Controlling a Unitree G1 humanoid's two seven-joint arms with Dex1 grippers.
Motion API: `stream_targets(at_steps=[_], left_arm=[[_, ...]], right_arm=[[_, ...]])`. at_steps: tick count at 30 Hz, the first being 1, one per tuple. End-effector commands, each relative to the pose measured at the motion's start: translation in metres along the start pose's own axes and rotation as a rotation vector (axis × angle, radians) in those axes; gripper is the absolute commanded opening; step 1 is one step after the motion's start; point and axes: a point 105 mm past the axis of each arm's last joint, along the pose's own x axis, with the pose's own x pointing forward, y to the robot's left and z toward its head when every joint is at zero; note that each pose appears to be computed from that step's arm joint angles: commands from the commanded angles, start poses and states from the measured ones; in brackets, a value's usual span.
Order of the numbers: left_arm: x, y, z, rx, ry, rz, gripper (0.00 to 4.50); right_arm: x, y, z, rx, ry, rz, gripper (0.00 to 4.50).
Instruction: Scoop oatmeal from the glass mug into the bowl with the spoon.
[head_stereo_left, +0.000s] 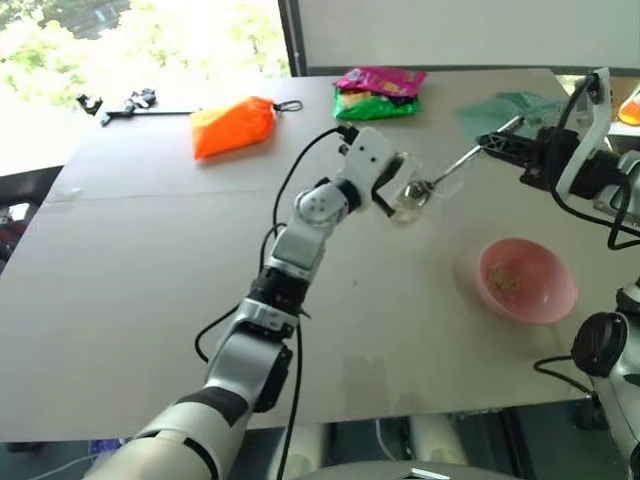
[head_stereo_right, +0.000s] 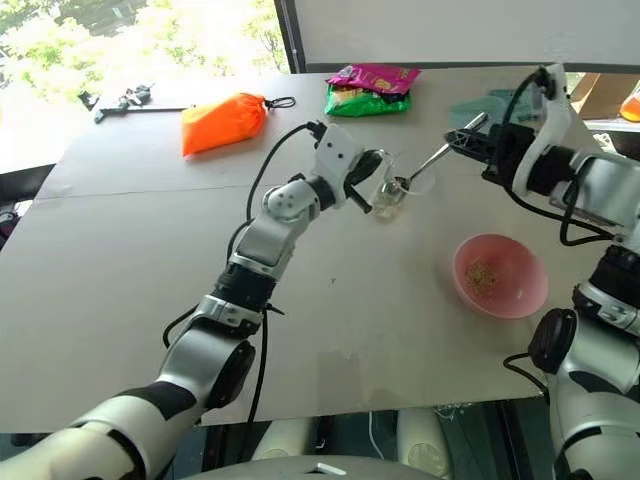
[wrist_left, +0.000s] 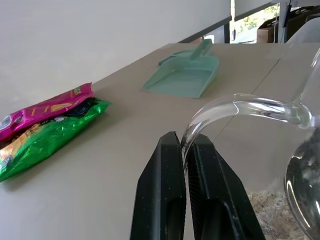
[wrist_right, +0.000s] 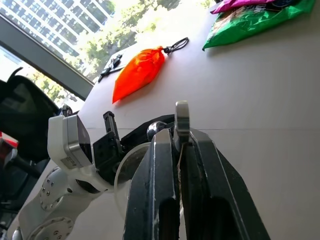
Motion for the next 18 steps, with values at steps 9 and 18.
stream_targets(at_steps=[9,18], left_arm=[[0.014,-0.011,0.029,0.058,-0.117,-0.049,0.03],[0.016,-0.017,0.026,0.071,-0.112,-0.073,0.03]], right_arm=[[-0.029,0.003,0.029,0.146,-0.139,0.011,0.0],[-0.042,0.002,0.03,0.208,-0.177,-0.033,0.0]])
